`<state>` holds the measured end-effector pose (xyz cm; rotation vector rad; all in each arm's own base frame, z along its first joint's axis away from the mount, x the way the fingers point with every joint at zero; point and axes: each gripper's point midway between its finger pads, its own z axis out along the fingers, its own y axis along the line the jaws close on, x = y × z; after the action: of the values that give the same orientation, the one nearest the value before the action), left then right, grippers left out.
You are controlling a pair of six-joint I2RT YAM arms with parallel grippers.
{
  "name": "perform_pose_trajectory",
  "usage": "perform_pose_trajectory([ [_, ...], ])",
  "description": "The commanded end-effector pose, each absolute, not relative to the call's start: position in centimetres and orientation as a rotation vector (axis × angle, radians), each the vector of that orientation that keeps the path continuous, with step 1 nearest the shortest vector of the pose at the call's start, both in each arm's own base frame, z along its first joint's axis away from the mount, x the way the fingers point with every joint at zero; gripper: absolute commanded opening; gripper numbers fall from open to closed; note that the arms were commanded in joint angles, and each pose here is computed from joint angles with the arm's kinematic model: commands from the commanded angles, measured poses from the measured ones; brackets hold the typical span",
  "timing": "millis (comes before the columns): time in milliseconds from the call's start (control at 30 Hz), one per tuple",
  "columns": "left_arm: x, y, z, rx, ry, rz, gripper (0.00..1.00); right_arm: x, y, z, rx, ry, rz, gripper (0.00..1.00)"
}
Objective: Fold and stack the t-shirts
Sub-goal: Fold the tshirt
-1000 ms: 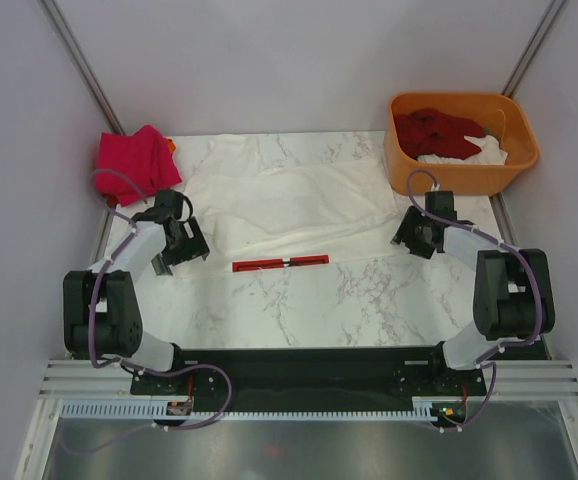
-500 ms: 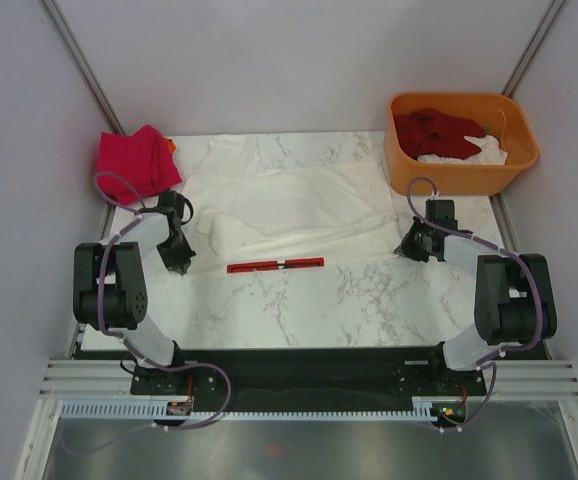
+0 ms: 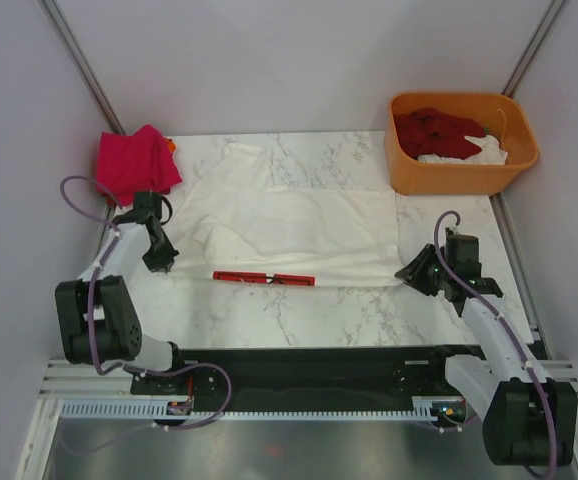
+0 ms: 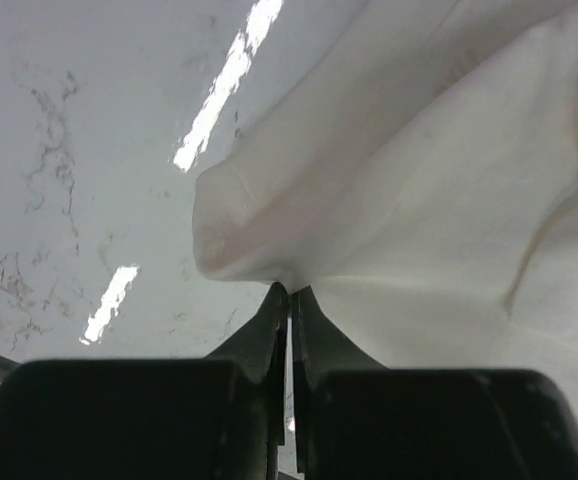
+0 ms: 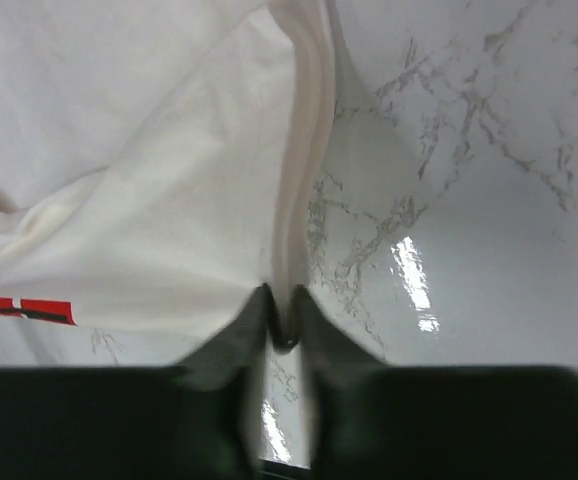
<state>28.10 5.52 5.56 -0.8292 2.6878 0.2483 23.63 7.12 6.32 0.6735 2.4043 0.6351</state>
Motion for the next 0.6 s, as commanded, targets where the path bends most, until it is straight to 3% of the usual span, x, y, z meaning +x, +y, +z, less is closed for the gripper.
perform_pose_trajectory([
  [0,24.4,5.3,6.6,-0.801,2.694,0.253,0.03,22.5,5.6,6.0,0.765,2.466,0.527,0.46],
  [33,24.0,5.8,7.3,-0.83,2.665,0.31,0.14,22.1,5.9,5.7,0.772,2.488,0.54,0.6],
  [67,23.9,5.7,8.3,-0.829,2.632,0.317,0.49,21.9,6.4,5.8,0.786,2.493,0.587,0.74],
  [100,24.6,5.3,9.2,-0.812,2.613,0.269,0.72,21.7,6.6,5.9,0.787,2.489,0.6,0.92],
  [133,24.9,4.9,9.6,-0.797,2.615,0.233,0.96,21.9,6.6,6.2,0.785,2.474,0.603,0.98],
  [233,25.5,4.3,11.1,-0.797,2.616,0.178,0.99,23.3,5.2,9.6,0.723,2.369,0.521,0.98],
  [400,28.0,1.9,12.5,-0.733,2.515,-0.045,0.71,26.2,6.5,15.9,0.555,2.229,0.598,0.96],
  [567,29.4,-1.7,9.8,-0.736,2.567,-0.164,0.64,27.6,9.9,16.2,0.42,2.275,0.608,0.95],
])
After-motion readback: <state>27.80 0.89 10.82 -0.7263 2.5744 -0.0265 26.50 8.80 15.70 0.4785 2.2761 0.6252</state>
